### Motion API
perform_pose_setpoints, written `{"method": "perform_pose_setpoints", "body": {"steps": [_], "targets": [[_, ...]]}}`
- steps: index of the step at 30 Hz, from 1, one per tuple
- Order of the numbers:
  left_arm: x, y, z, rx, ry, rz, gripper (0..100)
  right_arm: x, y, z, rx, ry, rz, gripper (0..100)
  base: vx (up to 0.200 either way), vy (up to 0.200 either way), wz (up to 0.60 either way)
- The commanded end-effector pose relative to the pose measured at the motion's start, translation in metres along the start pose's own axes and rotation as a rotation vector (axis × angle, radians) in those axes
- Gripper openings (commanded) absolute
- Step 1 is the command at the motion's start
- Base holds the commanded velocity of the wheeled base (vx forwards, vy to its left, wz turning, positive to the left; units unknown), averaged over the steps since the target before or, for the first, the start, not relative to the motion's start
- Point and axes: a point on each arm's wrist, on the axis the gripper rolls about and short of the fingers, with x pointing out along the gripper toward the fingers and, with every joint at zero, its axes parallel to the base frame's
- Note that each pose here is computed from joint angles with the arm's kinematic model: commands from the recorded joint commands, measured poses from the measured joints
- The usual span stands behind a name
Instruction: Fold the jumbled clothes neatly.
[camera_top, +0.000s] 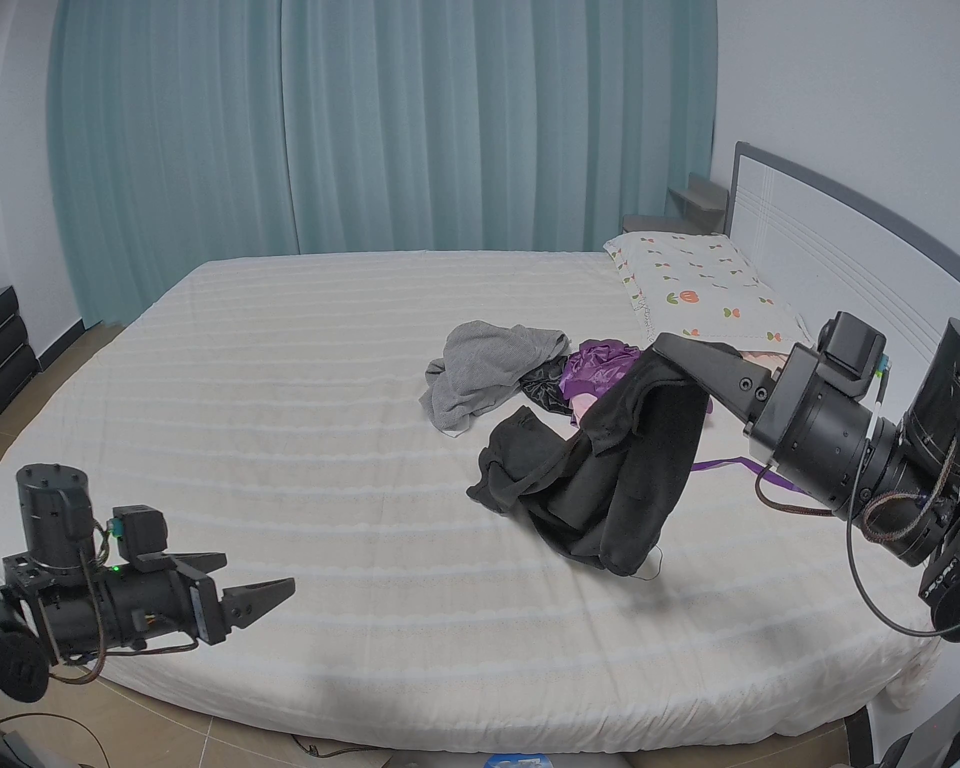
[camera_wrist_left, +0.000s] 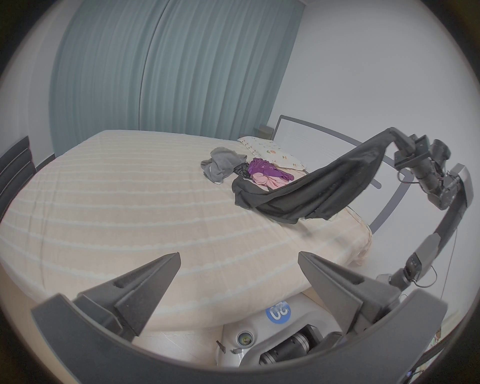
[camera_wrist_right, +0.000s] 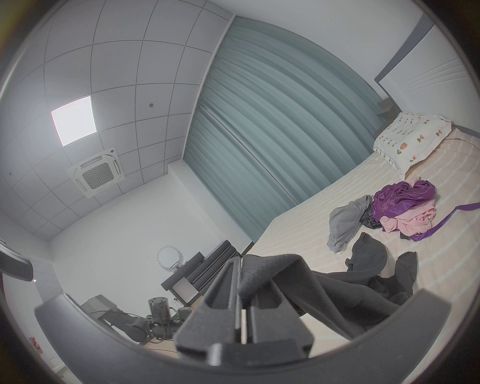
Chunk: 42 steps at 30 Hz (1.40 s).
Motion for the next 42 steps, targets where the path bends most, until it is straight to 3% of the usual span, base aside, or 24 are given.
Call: {"method": "perform_pose_setpoints", "body": {"steps": [1, 9, 12, 16, 25, 36, 42], "targets": [[0.063, 0.009, -0.008, -0.032, 0.097, 0.026, 100, 0.001, 0.001, 0.001, 0.000, -0.005, 0.004, 0, 0.000, 0.000, 0.00], [0.136, -0.015, -0.010, -0.037, 0.072, 0.034, 100, 0.001, 0.001, 0.002, 0.000, -0.007, 0.006, 0, 0.000, 0.000, 0.00], [0.161, -0.035, -0.006, -0.058, 0.059, -0.018, 100, 0.001, 0.001, 0.001, -0.002, -0.006, 0.005, 0, 0.000, 0.000, 0.00], [0.189, -0.044, -0.005, -0.047, 0.056, -0.043, 100, 0.001, 0.001, 0.002, 0.000, -0.009, 0.006, 0, 0.000, 0.000, 0.00], [0.242, -0.046, -0.017, -0.042, 0.076, -0.049, 100, 0.002, 0.002, 0.002, -0.005, -0.011, 0.009, 0, 0.000, 0.000, 0.00], [0.304, -0.059, -0.009, -0.098, -0.012, -0.094, 100, 0.003, 0.011, -0.002, -0.001, 0.003, 0.036, 0, 0.000, 0.000, 0.00], [0.337, -0.063, -0.011, -0.099, -0.076, -0.045, 100, 0.003, 0.012, -0.004, 0.000, 0.008, 0.040, 0, 0.000, 0.000, 0.00]]}}
